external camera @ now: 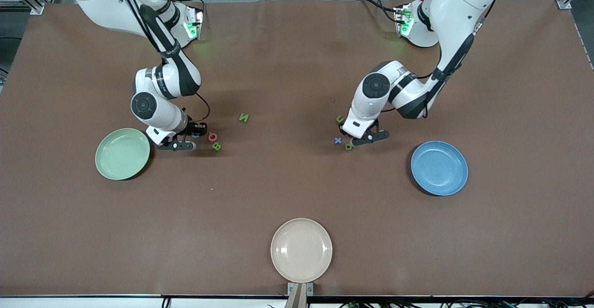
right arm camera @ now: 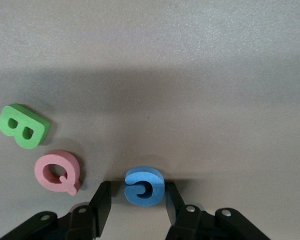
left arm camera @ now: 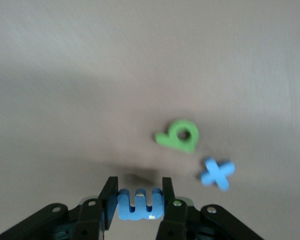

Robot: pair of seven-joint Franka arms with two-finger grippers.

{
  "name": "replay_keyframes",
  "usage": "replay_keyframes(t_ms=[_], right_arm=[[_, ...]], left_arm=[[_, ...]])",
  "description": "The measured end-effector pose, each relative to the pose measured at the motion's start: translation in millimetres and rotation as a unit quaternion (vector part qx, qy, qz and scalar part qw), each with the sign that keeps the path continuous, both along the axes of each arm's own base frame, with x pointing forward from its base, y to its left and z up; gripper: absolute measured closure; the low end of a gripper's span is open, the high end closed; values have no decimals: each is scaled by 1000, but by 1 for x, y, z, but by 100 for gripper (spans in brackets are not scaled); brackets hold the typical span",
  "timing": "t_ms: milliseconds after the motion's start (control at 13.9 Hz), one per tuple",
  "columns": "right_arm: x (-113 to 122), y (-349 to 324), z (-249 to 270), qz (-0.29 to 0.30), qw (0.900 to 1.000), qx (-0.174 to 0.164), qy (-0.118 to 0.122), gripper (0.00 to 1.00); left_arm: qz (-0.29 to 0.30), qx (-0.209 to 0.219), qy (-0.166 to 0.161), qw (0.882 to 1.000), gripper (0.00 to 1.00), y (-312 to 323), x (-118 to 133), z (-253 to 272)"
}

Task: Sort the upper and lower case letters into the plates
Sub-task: 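Place the C on the green plate while the left gripper places m on blue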

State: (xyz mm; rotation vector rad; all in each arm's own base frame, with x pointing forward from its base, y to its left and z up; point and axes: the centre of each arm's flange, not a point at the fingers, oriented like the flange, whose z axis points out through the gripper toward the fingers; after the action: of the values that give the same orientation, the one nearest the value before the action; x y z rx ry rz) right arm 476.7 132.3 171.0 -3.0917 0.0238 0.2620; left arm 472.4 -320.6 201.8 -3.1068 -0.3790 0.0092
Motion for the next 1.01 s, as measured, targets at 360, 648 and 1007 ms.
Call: replay_keyframes(t_ms=[360,648,1007], right_arm=[[4,1,3,-1,1000,2,-12,65],[5,-1,5,-3,1000,2,-14,65],[37,-66,65,20,1000,0,-14,65]], left_arm=[[-3,16,-41,999,59,89,84,61],[16,18,-43,999,60,194,125,64],[27,39,-20,999,60,267,131,24]])
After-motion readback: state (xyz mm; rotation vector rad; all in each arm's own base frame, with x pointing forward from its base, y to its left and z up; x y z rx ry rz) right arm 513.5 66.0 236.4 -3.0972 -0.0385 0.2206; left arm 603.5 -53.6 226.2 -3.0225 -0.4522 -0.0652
